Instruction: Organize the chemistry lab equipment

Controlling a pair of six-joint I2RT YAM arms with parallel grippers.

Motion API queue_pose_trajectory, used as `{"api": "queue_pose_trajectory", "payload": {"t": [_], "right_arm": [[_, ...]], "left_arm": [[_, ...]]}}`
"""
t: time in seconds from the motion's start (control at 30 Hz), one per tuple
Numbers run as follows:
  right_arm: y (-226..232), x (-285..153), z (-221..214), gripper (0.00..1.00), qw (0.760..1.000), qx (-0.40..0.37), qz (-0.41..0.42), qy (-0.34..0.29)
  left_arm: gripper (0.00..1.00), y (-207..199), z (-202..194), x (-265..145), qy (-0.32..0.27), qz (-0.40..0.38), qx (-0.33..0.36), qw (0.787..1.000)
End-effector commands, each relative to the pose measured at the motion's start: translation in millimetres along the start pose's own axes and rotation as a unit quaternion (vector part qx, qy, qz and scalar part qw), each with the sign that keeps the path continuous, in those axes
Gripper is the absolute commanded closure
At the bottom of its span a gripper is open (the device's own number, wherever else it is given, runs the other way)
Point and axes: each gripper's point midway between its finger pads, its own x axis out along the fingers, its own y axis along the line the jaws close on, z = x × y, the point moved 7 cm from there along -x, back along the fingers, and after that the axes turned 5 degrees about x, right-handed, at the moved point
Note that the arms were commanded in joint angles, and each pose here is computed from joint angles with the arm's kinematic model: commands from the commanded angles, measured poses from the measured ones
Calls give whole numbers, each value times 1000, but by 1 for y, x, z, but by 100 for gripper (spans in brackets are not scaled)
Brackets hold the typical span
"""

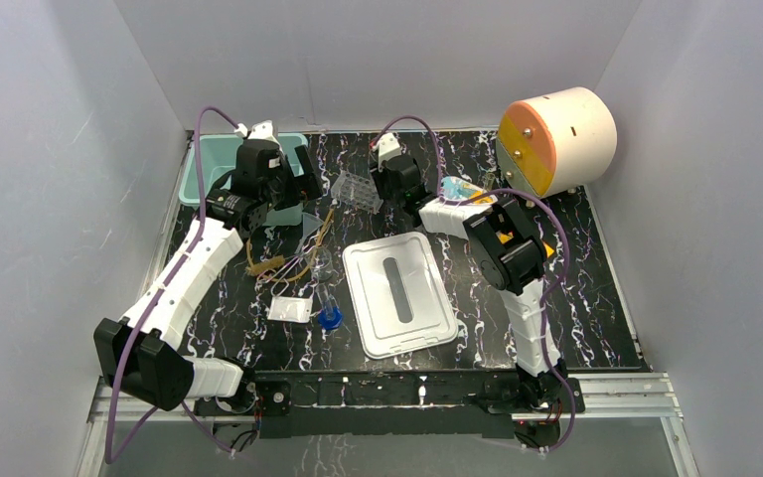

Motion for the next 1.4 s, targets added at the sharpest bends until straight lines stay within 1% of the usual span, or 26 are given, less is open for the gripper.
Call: {"api": "queue_pose_trajectory", "payload": {"t": [0.0, 0.23, 0.37, 0.43, 0.73, 0.83, 0.9, 0.97, 1.17, 1.37], "right_arm": [[-3, -10, 53, 57, 998, 13, -10, -58], [2, -15, 69, 56, 997, 16, 16, -67], [6, -11, 70, 64, 997, 17, 31, -63], [8, -10, 71, 66, 997, 20, 39, -60], [15, -7, 73, 67, 996, 25, 66, -53], [15, -5, 73, 67, 996, 26, 66, -51], [12, -5, 73, 67, 997, 27, 52, -50], [7, -6, 78, 63, 998, 30, 38, -50], [1, -17, 96, 44, 998, 39, 33, -24], [-1, -30, 84, 44, 997, 50, 51, 26]], "left_arm": [[2, 4, 3, -9, -14, 3, 0, 1000], [2, 4, 3, -9, -15, 1, -1, 1000], [2, 4, 3, -10, -14, 1, -1, 1000], [2, 4, 3, -10, -16, 2, -2, 1000], [2, 5, 2, -11, -15, 3, -1, 1000], [2, 5, 1, -10, -14, 3, 0, 1000], [2, 5, 1, -11, -16, 3, -1, 1000], [2, 5, 1, -10, -15, 3, -1, 1000], [2, 5, 0, -10, -14, 1, -1, 1000], [2, 5, -1, -9, -13, 0, -1, 1000]]}}
